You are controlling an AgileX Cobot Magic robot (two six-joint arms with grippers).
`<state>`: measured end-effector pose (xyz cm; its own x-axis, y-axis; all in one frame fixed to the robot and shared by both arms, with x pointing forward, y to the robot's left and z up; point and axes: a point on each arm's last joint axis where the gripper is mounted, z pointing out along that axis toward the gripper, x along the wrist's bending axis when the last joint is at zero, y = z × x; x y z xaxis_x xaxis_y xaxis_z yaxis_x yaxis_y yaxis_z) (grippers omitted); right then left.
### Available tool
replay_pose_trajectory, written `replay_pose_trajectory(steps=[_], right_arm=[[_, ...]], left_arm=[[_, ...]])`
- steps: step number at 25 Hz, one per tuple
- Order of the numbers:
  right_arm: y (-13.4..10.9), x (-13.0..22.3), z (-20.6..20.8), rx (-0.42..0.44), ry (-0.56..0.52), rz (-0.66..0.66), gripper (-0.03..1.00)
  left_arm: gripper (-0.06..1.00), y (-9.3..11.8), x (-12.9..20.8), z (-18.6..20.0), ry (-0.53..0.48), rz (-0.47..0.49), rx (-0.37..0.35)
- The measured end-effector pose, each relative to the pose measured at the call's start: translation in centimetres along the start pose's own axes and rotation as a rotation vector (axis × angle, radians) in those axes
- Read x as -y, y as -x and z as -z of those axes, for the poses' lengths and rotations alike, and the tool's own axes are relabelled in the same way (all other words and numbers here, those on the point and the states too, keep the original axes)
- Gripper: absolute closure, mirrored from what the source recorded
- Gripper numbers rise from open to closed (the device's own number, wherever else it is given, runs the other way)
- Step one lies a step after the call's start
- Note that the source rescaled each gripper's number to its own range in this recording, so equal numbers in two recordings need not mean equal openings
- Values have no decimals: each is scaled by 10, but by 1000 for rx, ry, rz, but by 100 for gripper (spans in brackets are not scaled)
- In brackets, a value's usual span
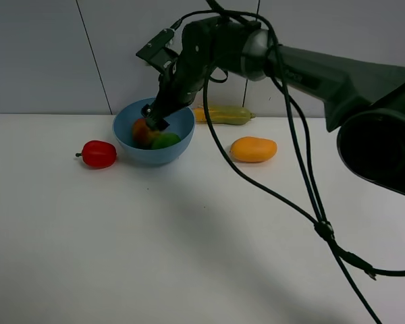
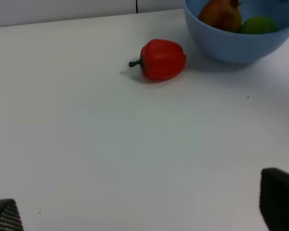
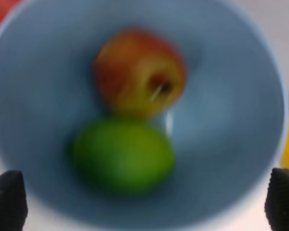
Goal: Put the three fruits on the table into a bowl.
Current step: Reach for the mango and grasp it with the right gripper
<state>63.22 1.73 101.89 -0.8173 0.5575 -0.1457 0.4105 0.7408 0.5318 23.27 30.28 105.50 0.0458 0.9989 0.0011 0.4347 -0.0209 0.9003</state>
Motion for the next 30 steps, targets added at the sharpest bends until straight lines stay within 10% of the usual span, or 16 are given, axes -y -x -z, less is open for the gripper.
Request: replay_pose_trajectory(steps=[4,21,30], right_arm=[[-1,14,34,-39,-207,123,-3],[6,66,69,-7,-413,392,-3],[56,122,78,24,-484,304,-3]], left_arm=[[-4,0,0,0,0,0,0],[-4,0,0,0,0,0,0],[-4,0,0,0,0,0,0]])
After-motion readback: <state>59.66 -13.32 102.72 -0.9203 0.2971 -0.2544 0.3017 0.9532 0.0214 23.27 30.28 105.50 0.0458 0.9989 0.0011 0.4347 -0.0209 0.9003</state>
